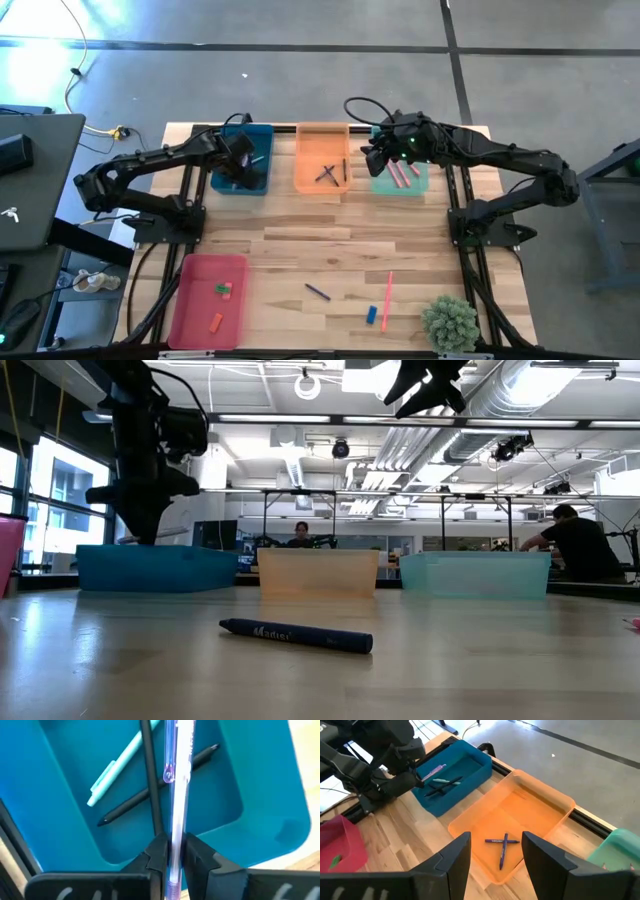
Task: Sort crayons/erasers/pens/pencils in bins
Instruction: Put the purple pen into the blue bin, then put the pink pencil into the light blue bin
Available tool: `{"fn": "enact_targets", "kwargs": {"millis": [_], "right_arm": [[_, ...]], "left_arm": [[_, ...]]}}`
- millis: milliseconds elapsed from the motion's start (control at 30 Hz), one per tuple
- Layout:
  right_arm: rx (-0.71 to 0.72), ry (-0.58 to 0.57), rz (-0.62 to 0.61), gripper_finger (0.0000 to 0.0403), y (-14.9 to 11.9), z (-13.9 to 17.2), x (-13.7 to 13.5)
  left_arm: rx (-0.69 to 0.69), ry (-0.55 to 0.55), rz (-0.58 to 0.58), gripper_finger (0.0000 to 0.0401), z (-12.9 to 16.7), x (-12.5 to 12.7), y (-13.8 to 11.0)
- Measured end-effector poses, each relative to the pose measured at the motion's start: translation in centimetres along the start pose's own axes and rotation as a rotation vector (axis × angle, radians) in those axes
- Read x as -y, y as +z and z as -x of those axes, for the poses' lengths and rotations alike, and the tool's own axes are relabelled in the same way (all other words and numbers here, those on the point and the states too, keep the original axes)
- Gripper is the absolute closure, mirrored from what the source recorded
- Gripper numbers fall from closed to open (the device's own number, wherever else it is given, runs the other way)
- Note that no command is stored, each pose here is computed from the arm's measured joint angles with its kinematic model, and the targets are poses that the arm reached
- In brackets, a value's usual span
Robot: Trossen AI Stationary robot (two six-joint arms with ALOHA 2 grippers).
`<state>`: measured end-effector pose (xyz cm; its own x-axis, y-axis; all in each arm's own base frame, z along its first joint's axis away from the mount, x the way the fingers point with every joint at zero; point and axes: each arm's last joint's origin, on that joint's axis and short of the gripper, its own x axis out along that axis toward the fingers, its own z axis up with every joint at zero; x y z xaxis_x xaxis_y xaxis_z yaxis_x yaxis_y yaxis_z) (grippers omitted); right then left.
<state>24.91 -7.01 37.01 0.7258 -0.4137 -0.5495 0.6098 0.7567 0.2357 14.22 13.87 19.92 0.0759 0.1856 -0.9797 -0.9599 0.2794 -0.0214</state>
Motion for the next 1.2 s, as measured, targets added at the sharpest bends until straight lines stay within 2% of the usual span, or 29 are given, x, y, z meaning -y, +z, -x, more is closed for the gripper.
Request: {"fn": "enact_targets", "kwargs": {"millis": [267, 567, 767, 1033, 1200], "right_arm": [[0.000, 0.000, 0.027, 0.0233, 0.0, 0.0, 0.0], [0.000, 0.000, 0.052, 0.0233, 0.0, 0.0, 0.0], [-0.013, -0.006, 0.055, 0.0233, -0.1, 0.0, 0.1], [-0.026, -0.012, 0.055, 0.0233, -0.2, 0.0, 0.1], [-0.037, 0.011, 0.000, 0.0233, -0.3, 0.0, 0.0]], "left_arm": [[0.057, -0.037, 0.025, 0.0373, -0.1, -0.3, 1.0], [0.025, -0.040, 0.063, 0.0365, -0.8, -0.8, 1.5], [-0.041, -0.021, 0.063, 0.0344, -2.2, -0.6, 1.8], [-0.052, -0.017, 0.061, 0.0297, -2.5, -0.6, 1.8], [-0.106, -0.070, 0.048, 0.0272, -1.9, -0.5, 1.9]]}}
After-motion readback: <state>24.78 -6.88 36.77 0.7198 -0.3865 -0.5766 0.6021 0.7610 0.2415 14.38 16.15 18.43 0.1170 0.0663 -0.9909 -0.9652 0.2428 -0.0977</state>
